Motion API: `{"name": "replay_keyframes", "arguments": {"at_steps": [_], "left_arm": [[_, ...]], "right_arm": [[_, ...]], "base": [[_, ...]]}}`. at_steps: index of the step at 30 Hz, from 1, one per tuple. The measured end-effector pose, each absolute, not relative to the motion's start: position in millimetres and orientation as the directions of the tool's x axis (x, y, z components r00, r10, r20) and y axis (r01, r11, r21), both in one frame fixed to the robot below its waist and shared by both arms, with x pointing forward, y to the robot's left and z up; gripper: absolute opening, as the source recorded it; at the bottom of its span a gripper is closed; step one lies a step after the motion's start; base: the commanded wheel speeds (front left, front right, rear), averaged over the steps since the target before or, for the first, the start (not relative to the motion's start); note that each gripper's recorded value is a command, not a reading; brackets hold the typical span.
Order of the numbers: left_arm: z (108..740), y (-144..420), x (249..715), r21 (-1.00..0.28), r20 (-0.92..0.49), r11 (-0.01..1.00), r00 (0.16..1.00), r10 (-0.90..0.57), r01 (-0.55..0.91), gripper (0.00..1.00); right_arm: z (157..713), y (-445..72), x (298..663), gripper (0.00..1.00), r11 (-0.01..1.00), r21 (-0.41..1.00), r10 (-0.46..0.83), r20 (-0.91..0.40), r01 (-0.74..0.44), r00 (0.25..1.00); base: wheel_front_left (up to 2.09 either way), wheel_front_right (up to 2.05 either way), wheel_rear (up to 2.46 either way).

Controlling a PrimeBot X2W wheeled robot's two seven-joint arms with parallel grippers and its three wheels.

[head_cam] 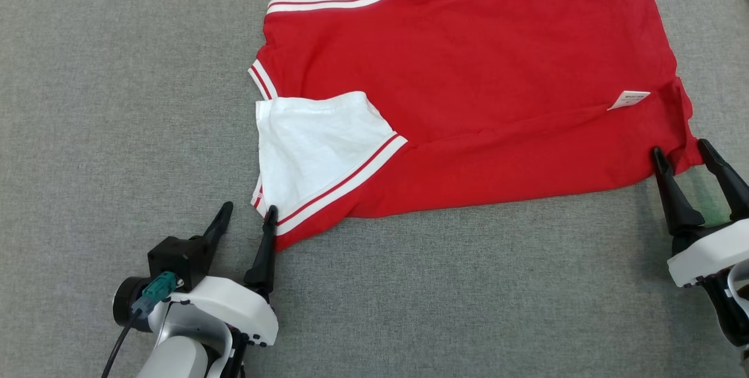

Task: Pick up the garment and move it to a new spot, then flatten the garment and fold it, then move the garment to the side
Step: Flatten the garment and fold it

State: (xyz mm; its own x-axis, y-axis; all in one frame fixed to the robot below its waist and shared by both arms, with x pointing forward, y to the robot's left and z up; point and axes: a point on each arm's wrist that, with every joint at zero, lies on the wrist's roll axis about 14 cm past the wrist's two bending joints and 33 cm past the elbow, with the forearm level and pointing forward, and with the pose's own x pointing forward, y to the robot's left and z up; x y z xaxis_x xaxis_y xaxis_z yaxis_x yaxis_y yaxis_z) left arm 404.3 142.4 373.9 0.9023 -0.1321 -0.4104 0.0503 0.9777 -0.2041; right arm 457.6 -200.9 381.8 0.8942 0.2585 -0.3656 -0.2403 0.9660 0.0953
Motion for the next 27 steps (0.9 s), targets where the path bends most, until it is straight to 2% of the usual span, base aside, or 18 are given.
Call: {"name": "replay_keyframes", "arguments": {"at_steps": [2, 3, 4, 6, 7, 12, 27], "left_arm": [[374, 139, 405, -0.223, -0.407, 0.973, 0.902, -0.147, 0.059, 1.00], [375, 138, 406, -0.233, -0.406, 0.971, 0.902, -0.148, 0.055, 1.00], [375, 135, 406, -0.242, -0.406, 0.969, 0.901, -0.156, 0.059, 1.00], [380, 132, 407, -0.258, -0.393, 0.964, 0.905, -0.165, 0.064, 1.00], [384, 130, 408, -0.263, -0.381, 0.963, 0.909, -0.167, 0.067, 1.00], [407, 116, 404, -0.324, -0.330, 0.942, 0.923, -0.196, 0.084, 1.00], [386, 114, 380, -0.316, -0.494, 0.947, 0.844, -0.209, 0.049, 1.00]], "right_arm": [[377, -200, 460, 1.00, 0.967, 0.090, 0.255, -0.376, -0.239, 0.891], [375, -200, 460, 0.79, 0.967, 0.089, 0.254, -0.382, -0.239, 0.889], [374, -200, 460, 0.45, 0.967, 0.088, 0.254, -0.384, -0.239, 0.888], [374, -199, 460, 0.10, 0.967, 0.090, 0.254, -0.381, -0.238, 0.889], [374, -199, 459, 0.00, 0.967, 0.092, 0.255, -0.379, -0.238, 0.890], [372, -204, 451, 0.00, 0.969, 0.092, 0.248, -0.385, -0.231, 0.889], [375, -216, 431, 0.00, 0.970, 0.130, 0.242, -0.389, -0.207, 0.889]], "base": [[0.00, 0.00, 0.00], [0.00, 0.00, 0.00], [0.00, 0.00, 0.00], [0.00, 0.00, 0.00], [0.00, 0.00, 0.00], [0.00, 0.00, 0.00], [0.00, 0.00, 0.00]]}}
